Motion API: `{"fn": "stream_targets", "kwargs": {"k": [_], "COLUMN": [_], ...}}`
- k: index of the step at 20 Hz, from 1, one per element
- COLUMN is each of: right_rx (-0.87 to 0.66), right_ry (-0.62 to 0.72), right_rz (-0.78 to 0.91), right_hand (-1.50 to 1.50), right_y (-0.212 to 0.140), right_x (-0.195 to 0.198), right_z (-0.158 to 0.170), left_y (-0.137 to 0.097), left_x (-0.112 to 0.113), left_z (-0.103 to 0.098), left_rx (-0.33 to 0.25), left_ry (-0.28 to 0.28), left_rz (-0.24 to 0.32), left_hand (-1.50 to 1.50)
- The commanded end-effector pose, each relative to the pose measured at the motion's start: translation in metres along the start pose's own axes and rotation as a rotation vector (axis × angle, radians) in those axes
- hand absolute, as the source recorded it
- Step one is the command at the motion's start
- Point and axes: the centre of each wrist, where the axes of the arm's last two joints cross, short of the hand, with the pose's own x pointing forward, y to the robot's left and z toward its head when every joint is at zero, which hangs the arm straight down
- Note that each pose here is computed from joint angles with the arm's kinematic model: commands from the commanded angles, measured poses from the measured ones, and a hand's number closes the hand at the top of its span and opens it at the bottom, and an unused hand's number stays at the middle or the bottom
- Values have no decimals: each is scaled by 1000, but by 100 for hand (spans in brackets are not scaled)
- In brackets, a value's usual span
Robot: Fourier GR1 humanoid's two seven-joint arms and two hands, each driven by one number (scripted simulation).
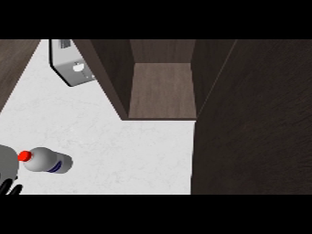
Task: Pick up the bottled water, place it into the cabinet and close the cabinet
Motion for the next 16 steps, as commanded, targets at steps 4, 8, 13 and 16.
{"fn": "stream_targets", "kwargs": {"k": [4, 8, 13, 16], "right_rx": [34, 48, 55, 76], "right_ry": [-86, -67, -70, -70], "right_rz": [-67, -62, -87, -75], "right_hand": [-150, -150, -150, -150], "right_y": [7, 7, 6, -1], "right_x": [45, 43, 41, 40], "right_z": [22, 28, 24, 28], "left_y": [4, 34, 59, 72], "left_x": [35, 29, -7, -3], "left_z": [14, 10, -14, -30], "left_rx": [40, 75, 105, 119], "left_ry": [-101, -85, -53, -41], "left_rz": [-19, -76, -69, -108], "left_hand": [-150, -150, -150, -150]}}
